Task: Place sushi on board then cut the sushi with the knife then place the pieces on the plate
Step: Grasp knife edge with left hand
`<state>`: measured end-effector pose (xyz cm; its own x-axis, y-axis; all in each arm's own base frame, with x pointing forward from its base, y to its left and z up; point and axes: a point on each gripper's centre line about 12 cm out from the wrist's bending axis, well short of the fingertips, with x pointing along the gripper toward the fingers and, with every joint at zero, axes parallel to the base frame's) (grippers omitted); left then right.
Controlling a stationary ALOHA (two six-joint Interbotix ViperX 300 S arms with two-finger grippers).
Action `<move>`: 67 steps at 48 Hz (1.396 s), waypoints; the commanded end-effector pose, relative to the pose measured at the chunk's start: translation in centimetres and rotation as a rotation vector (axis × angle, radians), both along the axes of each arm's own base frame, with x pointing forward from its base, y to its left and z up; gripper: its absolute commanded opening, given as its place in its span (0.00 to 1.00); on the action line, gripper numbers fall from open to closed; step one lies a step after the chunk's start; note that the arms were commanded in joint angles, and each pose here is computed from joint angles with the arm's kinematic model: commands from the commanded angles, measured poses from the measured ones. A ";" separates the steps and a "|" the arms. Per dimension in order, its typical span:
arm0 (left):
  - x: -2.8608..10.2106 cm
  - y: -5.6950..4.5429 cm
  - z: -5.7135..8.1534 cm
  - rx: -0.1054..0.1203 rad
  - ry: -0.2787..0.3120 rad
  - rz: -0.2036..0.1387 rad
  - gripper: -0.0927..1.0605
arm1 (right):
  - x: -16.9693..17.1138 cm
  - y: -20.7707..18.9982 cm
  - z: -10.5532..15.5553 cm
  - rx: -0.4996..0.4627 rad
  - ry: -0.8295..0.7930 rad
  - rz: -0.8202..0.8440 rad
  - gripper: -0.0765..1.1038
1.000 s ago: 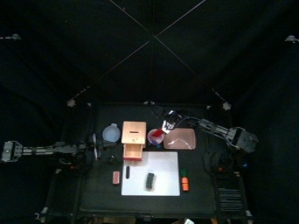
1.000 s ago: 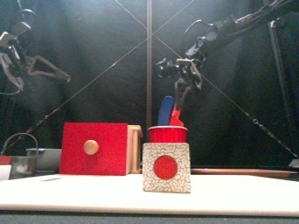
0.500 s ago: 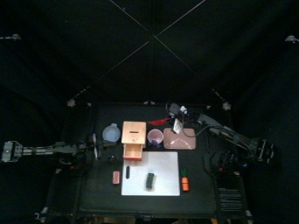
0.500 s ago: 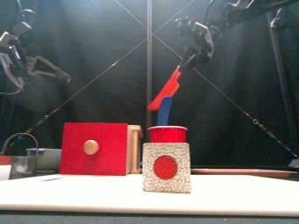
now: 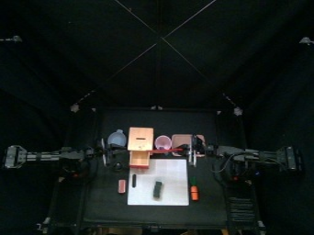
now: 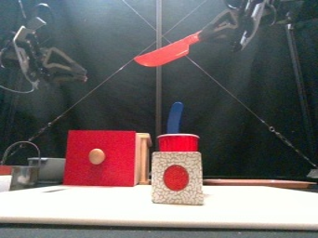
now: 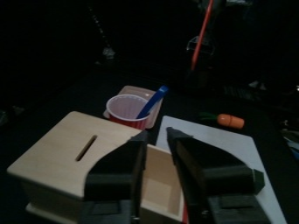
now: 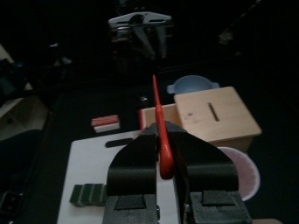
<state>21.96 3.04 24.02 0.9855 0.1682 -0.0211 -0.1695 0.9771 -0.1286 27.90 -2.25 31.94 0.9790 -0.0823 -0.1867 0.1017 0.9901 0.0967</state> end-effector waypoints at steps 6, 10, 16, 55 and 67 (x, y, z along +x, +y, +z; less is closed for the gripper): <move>3.4 -0.7 1.1 0.022 -0.054 -0.036 0.98 | 0.3 0.9 -0.2 0.006 -0.016 0.025 0.39; 4.7 -0.8 1.0 0.038 -0.055 -0.044 0.98 | 0.4 1.0 -0.5 0.007 -0.013 0.027 0.39; 6.6 -1.3 0.7 0.078 -0.042 -0.081 0.97 | 0.7 0.9 -0.8 0.005 -0.008 0.025 0.39; 11.6 -2.0 -0.9 0.127 -0.004 -0.136 0.93 | 1.3 1.1 -1.5 0.024 -0.005 0.020 0.39; 11.9 -2.1 -1.1 0.125 0.004 -0.141 0.79 | 1.4 1.0 -1.6 0.024 -0.003 0.019 0.39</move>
